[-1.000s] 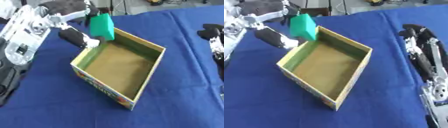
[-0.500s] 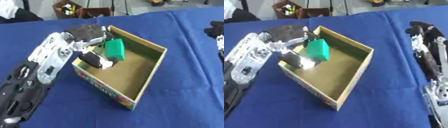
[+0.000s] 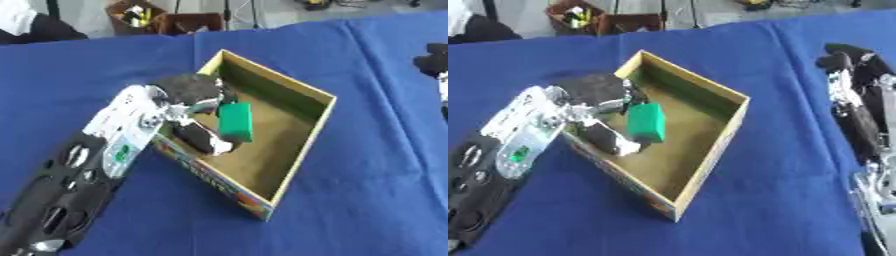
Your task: Pick up objects on the table and place them in the box.
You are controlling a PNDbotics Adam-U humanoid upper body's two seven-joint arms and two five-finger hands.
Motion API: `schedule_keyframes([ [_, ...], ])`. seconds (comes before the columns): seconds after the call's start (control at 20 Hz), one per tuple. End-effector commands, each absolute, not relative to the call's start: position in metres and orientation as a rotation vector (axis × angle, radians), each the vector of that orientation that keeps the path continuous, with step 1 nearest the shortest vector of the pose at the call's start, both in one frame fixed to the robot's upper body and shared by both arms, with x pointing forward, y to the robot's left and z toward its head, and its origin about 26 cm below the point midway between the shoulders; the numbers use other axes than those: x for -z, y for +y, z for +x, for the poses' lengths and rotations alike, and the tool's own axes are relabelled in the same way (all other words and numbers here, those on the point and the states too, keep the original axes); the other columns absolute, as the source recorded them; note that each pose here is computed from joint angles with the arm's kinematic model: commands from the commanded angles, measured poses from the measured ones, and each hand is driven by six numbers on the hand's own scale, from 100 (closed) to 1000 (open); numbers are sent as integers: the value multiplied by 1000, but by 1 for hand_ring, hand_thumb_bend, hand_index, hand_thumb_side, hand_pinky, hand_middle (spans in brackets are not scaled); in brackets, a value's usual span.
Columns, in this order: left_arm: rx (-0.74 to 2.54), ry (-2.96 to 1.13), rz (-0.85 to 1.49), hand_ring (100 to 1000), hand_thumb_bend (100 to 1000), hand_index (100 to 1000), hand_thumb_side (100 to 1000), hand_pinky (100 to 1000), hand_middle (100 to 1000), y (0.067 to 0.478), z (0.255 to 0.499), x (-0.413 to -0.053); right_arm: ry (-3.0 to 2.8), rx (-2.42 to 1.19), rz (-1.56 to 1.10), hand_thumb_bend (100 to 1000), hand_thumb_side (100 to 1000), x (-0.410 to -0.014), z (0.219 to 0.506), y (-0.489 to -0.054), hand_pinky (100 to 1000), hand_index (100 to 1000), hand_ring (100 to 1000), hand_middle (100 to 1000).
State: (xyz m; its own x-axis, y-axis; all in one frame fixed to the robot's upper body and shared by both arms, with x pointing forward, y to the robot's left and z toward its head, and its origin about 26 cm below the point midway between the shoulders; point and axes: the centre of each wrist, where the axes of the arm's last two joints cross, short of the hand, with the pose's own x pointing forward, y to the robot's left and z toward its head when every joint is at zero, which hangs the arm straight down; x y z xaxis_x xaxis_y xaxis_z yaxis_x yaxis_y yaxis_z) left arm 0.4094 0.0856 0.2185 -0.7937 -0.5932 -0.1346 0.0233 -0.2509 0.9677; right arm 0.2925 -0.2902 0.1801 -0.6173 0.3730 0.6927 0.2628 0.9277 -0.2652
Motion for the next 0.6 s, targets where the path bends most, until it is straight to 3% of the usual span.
schedule_keyframes([
  [0.05, 2155, -1579, 750, 684, 100, 885, 750, 570, 673, 82, 410, -227, -2306, -190, -466, 100, 686, -190, 291, -291, 840, 761, 766, 597],
  [0.35, 2188, -1547, 832, 787, 130, 1000, 805, 648, 787, 80, 409, -230, -2301, -191, -455, 100, 680, -189, 291, -289, 840, 760, 766, 596],
  [0.4, 2188, -1548, 846, 844, 229, 1000, 837, 690, 858, 80, 408, -231, -2300, -192, -454, 100, 680, -189, 291, -289, 840, 759, 766, 596],
  [0.6, 2173, -1551, 911, 940, 483, 1000, 914, 798, 965, 82, 406, -238, -2295, -188, -455, 100, 677, -188, 290, -289, 840, 758, 766, 596],
])
